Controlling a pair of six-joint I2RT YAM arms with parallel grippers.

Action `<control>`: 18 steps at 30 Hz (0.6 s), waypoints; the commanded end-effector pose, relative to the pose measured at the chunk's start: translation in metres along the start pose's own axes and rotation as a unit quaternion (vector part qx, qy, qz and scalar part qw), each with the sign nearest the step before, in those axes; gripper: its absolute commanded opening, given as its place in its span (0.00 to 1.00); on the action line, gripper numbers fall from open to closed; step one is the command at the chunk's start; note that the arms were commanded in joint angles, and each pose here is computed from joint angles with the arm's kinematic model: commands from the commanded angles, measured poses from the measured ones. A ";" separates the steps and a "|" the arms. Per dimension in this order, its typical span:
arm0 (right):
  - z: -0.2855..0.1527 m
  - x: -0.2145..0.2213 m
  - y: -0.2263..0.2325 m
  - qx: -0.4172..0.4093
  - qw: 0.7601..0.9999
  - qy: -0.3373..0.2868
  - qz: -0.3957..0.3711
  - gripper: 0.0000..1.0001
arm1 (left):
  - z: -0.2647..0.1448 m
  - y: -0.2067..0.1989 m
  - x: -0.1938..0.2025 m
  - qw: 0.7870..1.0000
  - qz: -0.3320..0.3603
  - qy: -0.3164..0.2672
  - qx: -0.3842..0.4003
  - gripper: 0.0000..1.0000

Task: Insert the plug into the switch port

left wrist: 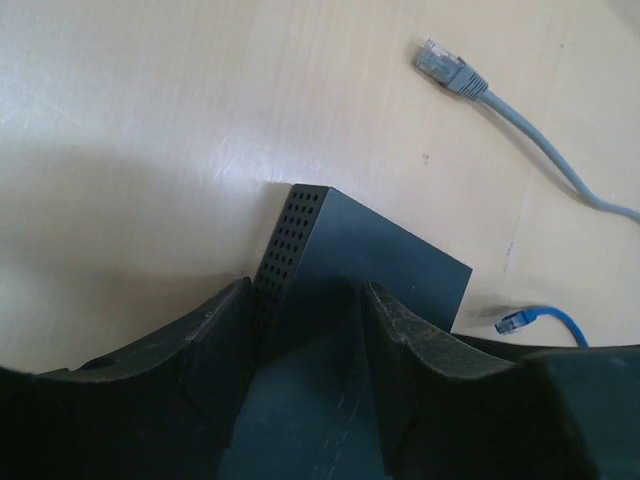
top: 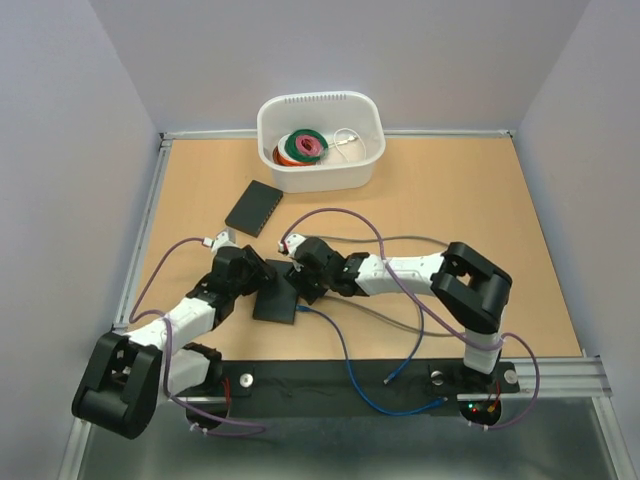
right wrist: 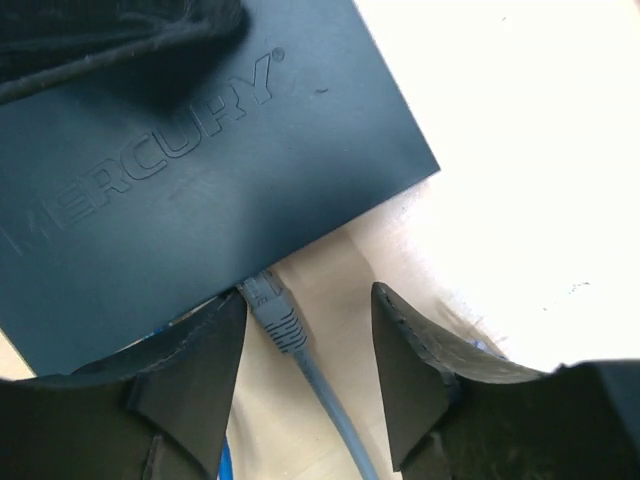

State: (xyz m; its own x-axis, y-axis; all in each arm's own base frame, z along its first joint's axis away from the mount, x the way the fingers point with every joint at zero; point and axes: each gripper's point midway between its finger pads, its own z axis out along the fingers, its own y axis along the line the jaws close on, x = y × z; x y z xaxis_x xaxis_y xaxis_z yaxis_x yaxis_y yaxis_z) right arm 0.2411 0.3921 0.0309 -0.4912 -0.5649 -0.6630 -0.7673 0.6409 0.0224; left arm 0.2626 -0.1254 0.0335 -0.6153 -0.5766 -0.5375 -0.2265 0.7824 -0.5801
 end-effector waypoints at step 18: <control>-0.099 -0.065 -0.042 0.075 0.980 -0.175 0.050 0.79 | -0.033 -0.036 -0.035 0.999 0.030 0.000 0.036 0.59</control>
State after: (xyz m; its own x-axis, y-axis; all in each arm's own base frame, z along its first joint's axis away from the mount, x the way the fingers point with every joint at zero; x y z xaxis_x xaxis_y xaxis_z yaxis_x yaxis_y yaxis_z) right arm 0.2565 0.3753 0.1667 -0.3335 -0.2663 -0.9043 -0.7029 0.7096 0.0503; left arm 0.2576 -0.1230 0.0629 -0.6565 -0.5408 -0.5260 -0.1921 0.7941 -0.5767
